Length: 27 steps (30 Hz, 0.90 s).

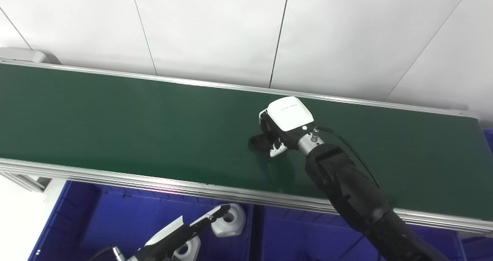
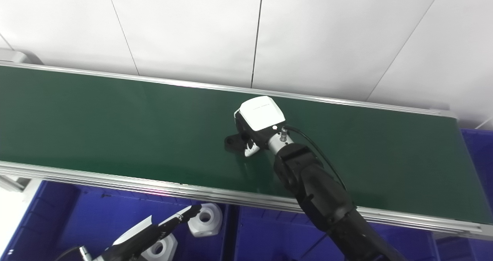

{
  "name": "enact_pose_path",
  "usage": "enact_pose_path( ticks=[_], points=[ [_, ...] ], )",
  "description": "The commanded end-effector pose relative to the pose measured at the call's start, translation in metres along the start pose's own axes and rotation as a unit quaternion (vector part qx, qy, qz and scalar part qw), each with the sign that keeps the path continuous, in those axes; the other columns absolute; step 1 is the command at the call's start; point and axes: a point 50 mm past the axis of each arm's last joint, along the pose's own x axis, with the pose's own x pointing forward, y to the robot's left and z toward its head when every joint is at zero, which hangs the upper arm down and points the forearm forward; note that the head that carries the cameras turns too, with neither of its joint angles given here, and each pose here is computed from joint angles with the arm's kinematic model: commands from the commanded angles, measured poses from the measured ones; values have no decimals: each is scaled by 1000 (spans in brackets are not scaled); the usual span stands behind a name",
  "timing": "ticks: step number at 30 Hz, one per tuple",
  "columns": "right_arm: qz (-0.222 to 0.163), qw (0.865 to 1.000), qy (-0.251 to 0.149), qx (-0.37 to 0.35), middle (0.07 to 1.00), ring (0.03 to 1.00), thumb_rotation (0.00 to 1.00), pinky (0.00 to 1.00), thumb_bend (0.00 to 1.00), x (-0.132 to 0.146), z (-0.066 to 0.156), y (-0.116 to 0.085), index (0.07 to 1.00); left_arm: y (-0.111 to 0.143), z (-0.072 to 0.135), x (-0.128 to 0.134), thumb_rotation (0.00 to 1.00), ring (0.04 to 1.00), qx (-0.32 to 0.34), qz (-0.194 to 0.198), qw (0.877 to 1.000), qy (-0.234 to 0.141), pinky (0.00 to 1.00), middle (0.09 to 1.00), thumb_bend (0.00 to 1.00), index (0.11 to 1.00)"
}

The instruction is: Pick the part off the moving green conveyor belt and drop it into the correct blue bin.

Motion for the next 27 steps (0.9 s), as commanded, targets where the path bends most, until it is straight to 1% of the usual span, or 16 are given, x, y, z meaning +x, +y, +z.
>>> enact_pose_path(
  ticks=[1,2,3,4,7,10,11,13,14,15,16,17,18,21,23,27],
  points=[
    [43,999,-5,-14,393,232,0,170,522,-5,4,20,502,3,9,2,454,1000,4,5,999,-31,1000,1000,987,1000],
    [40,999,-7,-13,391,227,0,166,521,-6,5,20,502,4,9,2,457,1000,7,5,999,-30,1000,1000,992,1000],
    [38,999,-7,-8,438,218,0,162,525,-6,5,19,488,4,9,2,469,1000,11,5,999,-30,1000,1000,992,1000],
    [35,999,-8,-6,459,207,0,153,527,-6,6,18,481,4,9,2,480,1000,12,4,999,-30,1000,1000,994,1000],
    [24,1000,-5,4,468,207,0,149,529,-6,8,12,479,4,9,2,472,1000,10,6,999,-31,1000,1000,989,1000],
    [0,999,8,34,469,167,0,109,531,-8,11,0,480,3,10,1,449,1000,7,8,999,-32,1000,1000,978,1000],
    [-23,998,14,59,469,160,0,102,531,-10,13,-5,481,3,10,1,445,1000,4,7,999,-33,1000,1000,977,1000],
    [-76,990,31,115,469,171,0,113,532,-18,14,-21,484,4,10,1,429,1000,2,6,999,-34,1000,1000,972,1000],
    [-97,986,40,132,469,181,0,123,532,-22,15,-29,483,4,11,1,429,1000,3,6,999,-35,1000,1000,966,1000],
    [-108,983,44,139,469,186,0,130,532,-25,16,-33,483,4,11,1,431,1000,4,5,999,-35,1000,1000,964,1000],
    [-127,980,52,146,469,189,0,133,532,-31,18,-42,483,5,11,0,432,1000,5,5,999,-34,1000,1000,963,1000],
    [-138,977,58,151,471,210,0,147,532,-36,19,-48,484,5,11,0,433,1000,6,5,999,-34,1000,1000,966,1000],
    [-151,974,66,158,437,228,0,158,528,-43,22,-57,496,6,11,0,438,1000,7,5,999,-35,1000,1000,966,1000],
    [-186,961,85,184,410,225,0,152,524,-62,27,-74,507,8,12,2,439,1000,9,6,999,-37,1000,1000,965,1000],
    [-209,951,98,204,406,246,0,169,524,-75,30,-80,508,9,12,2,446,1000,12,6,999,-37,1000,1000,970,1000],
    [-228,939,112,230,398,251,0,174,522,-91,34,-87,500,11,11,3,459,1000,14,6,999,-37,1000,1000,969,1000]
  ],
)
